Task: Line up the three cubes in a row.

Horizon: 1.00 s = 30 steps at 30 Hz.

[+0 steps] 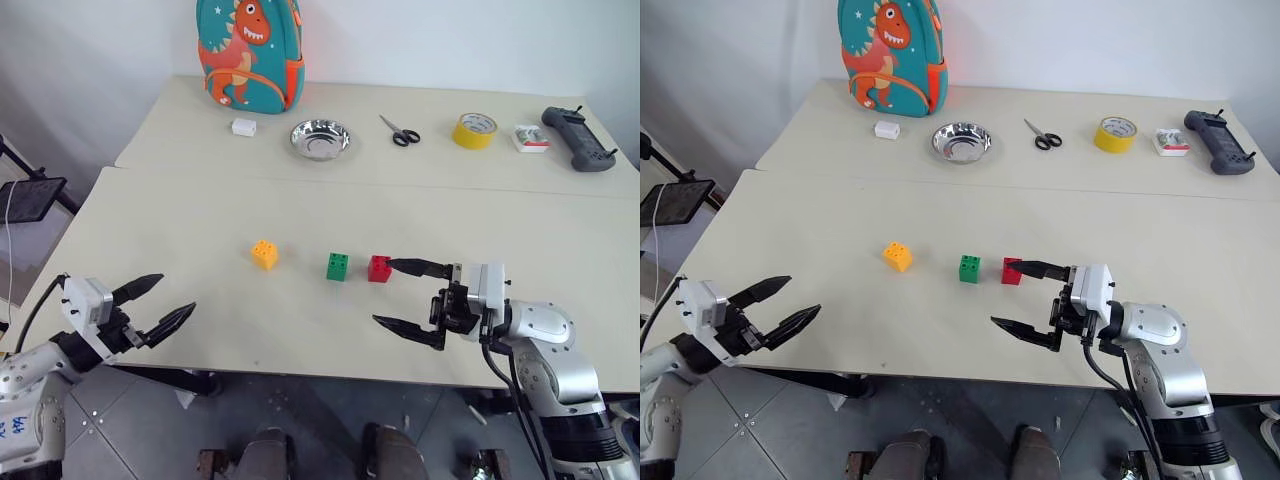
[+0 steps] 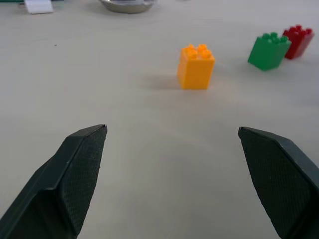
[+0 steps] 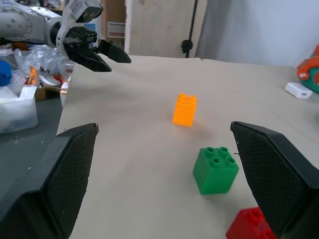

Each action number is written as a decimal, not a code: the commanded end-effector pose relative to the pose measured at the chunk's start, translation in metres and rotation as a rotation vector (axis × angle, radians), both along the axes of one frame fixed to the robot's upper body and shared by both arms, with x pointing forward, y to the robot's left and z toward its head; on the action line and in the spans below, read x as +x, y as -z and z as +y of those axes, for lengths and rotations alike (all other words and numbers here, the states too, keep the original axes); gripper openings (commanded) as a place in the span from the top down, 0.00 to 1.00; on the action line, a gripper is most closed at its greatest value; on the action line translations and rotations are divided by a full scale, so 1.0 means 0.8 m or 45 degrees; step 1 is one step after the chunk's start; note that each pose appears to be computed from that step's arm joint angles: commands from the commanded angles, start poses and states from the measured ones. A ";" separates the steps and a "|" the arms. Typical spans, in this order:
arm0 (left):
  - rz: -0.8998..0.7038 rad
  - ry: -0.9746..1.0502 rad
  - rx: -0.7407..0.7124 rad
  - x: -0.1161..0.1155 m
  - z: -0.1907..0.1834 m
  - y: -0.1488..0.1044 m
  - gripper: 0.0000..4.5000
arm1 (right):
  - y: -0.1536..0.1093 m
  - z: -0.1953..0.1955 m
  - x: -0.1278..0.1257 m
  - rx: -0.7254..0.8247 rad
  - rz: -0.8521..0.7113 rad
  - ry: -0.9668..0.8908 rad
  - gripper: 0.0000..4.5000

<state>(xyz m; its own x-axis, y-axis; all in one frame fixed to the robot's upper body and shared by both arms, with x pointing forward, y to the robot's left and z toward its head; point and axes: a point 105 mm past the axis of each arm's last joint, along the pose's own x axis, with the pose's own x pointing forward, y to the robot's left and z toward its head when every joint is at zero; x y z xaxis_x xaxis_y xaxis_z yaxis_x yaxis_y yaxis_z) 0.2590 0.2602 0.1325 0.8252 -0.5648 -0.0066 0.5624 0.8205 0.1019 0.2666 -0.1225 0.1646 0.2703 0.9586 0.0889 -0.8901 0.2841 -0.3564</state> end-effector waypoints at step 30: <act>-0.023 0.685 0.288 0.115 -0.106 -0.035 0.67 | -0.011 -0.012 -0.002 0.002 0.001 0.144 0.00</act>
<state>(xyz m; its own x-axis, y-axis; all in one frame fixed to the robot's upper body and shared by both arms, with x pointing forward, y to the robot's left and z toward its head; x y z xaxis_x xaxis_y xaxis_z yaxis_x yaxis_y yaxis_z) 0.3624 0.1896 0.1532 0.5863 -0.7942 -0.1594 0.8061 0.5525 0.2120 0.2681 -0.1266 0.1612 0.3661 0.9278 0.0716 -0.8755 0.3695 -0.3113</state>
